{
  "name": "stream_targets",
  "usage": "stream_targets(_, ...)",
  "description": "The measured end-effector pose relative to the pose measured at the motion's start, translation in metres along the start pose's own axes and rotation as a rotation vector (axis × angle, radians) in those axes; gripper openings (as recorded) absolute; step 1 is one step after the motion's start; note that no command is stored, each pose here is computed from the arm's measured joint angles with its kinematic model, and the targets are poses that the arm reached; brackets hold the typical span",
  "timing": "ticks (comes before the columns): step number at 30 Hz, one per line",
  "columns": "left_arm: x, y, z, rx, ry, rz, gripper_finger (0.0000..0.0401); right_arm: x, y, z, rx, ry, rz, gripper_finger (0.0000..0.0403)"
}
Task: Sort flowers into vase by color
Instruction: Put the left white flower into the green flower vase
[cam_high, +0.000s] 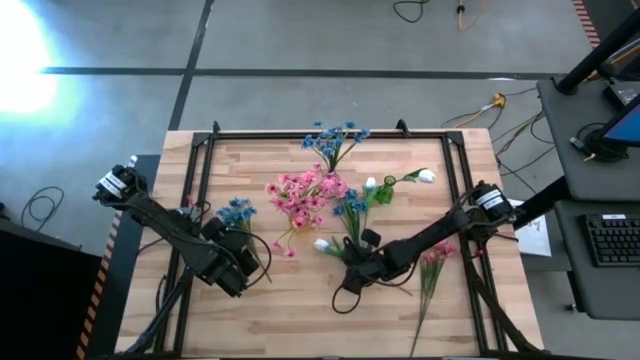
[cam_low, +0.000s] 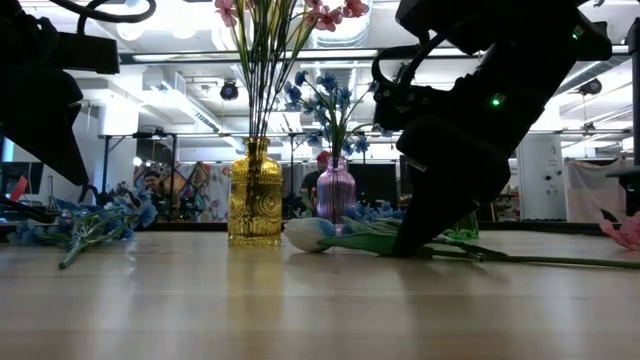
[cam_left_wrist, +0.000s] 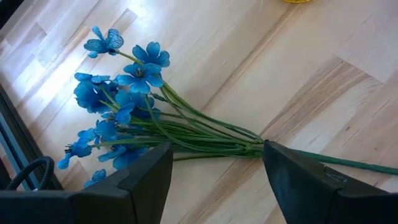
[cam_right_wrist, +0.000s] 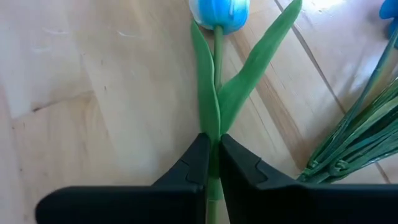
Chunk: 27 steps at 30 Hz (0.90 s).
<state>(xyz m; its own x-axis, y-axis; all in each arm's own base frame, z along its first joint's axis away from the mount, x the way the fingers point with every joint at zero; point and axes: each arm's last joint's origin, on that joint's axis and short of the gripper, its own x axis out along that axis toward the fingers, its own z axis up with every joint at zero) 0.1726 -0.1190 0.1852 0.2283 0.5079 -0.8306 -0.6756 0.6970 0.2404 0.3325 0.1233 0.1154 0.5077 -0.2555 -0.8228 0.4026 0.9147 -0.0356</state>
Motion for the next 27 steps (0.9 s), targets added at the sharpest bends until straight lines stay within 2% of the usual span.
stream_targets(5, 0.000, 0.000, 0.000, 0.000, -0.001, 0.000, 0.0235, -0.014, 0.006, 0.004, -0.013, -0.034, 0.044, 0.0019)
stream_targets(10, 0.000, 0.000, 0.000, -0.001, -0.001, -0.001, 0.0235, -0.040, 0.015, 0.009, -0.024, -0.144, 0.075, 0.0018)
stream_targets(17, 0.000, 0.000, 0.000, -0.002, -0.001, -0.002, 0.0235, -0.073, 0.030, 0.017, -0.126, -0.295, 0.187, 0.0018)
stream_targets(27, 0.000, -0.001, 0.000, 0.003, -0.002, -0.005, 0.0235, -0.092, 0.042, 0.031, -0.181, -0.513, 0.236, 0.0018)
